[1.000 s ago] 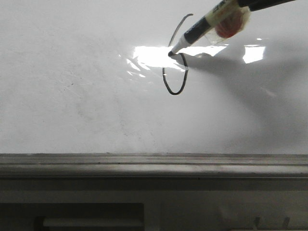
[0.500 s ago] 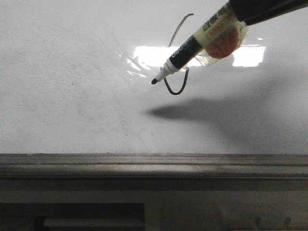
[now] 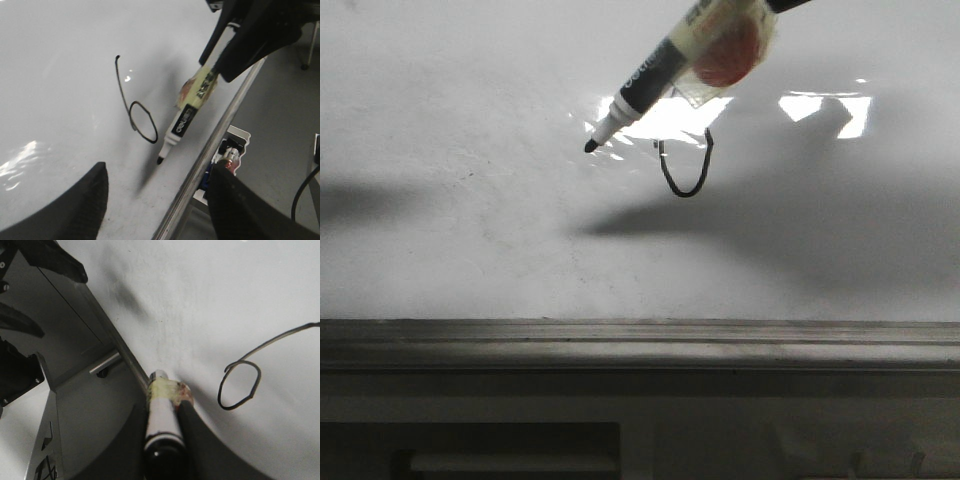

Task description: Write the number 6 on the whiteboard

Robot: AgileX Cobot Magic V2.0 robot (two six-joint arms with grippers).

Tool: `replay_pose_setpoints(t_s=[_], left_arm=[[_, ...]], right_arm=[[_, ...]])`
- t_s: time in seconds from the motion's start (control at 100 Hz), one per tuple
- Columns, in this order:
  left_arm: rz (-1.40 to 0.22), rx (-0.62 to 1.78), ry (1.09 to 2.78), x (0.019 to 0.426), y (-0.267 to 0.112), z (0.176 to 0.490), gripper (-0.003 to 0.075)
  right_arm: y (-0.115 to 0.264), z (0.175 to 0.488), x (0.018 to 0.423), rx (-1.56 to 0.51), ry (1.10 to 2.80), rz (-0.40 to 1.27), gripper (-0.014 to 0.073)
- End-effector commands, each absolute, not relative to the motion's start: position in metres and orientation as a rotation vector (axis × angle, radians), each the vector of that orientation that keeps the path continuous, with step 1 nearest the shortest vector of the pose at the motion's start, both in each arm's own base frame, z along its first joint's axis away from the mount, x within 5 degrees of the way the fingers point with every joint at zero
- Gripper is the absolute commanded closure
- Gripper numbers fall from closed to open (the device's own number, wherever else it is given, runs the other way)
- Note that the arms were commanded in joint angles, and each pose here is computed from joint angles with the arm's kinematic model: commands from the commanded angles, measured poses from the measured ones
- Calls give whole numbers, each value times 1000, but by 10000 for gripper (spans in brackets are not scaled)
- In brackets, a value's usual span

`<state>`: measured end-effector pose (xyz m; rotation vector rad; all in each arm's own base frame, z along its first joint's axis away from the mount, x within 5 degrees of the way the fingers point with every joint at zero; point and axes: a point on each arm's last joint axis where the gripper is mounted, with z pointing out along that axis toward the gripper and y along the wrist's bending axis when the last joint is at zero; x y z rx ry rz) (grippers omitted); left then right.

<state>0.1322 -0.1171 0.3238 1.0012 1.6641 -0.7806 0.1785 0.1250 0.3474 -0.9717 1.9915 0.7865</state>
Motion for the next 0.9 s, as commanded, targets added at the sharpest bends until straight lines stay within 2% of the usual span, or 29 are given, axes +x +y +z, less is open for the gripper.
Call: replay_pose_setpoints(t_s=[0.0,0.27,0.58,0.89], left_arm=[[-797,1018,1606,138,-134,340,334],[-729,1121,1592,150,-180,336,334],[-705,1131,1617,157,-190,330,337],[-703,1148,1659,164,-196,319,479]], right_arm=[[130,365,178,-961,1916,820,641],[137,365,173,-999,1897,836,641],[137,365,172,-1007,1900,842,642],[137,364,171,-1027,1900,848,642]])
